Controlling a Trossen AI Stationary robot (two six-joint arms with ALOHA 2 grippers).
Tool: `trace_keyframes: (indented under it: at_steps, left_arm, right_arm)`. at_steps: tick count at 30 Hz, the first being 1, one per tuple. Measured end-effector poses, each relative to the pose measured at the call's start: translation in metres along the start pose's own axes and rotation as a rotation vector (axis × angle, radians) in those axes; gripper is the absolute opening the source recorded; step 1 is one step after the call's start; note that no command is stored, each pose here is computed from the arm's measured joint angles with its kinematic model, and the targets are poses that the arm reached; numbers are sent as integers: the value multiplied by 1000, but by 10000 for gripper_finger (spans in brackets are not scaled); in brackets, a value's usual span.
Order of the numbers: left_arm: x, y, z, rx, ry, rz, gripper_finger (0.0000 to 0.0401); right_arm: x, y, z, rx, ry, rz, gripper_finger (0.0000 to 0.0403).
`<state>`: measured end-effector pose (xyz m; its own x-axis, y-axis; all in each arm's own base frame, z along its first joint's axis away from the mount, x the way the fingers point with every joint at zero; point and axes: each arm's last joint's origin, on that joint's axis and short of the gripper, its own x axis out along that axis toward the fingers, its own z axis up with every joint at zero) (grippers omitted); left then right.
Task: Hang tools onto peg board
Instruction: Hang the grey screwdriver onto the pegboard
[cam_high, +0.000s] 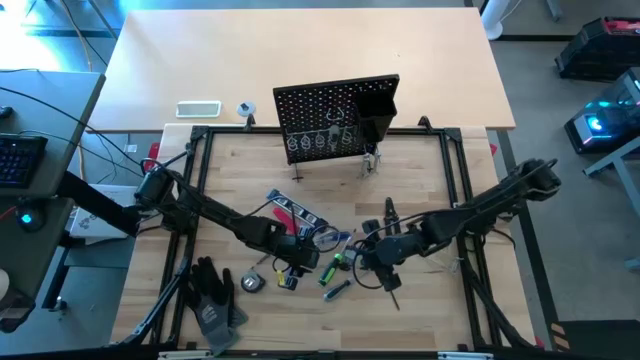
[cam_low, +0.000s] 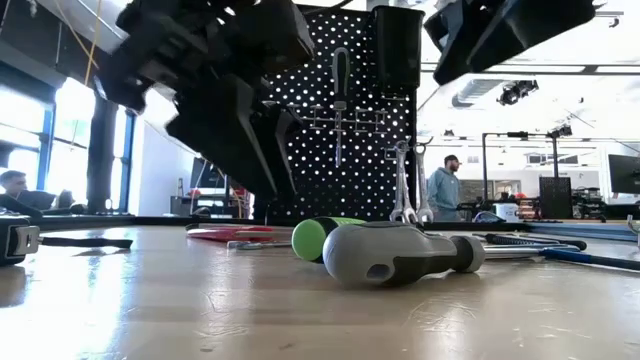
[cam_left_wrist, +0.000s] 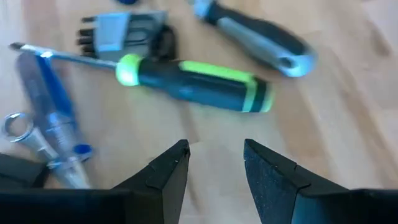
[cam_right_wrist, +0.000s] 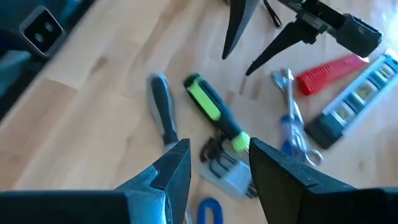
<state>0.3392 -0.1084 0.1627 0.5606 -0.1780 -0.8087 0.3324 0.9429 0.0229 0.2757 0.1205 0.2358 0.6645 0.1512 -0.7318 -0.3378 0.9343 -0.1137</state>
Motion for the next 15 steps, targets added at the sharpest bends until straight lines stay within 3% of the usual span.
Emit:
trace_keyframes:
  at_steps: [6, 15]
  left_arm:
    - [-3, -17, 4, 36, -36, -26, 146]
    - [-4, -30, 4, 34, -43, -13, 146]
  right_arm:
    - [41, 9, -4, -8, -19, 127, 154]
    - [99, 21, -22, -12, 59, 211, 154]
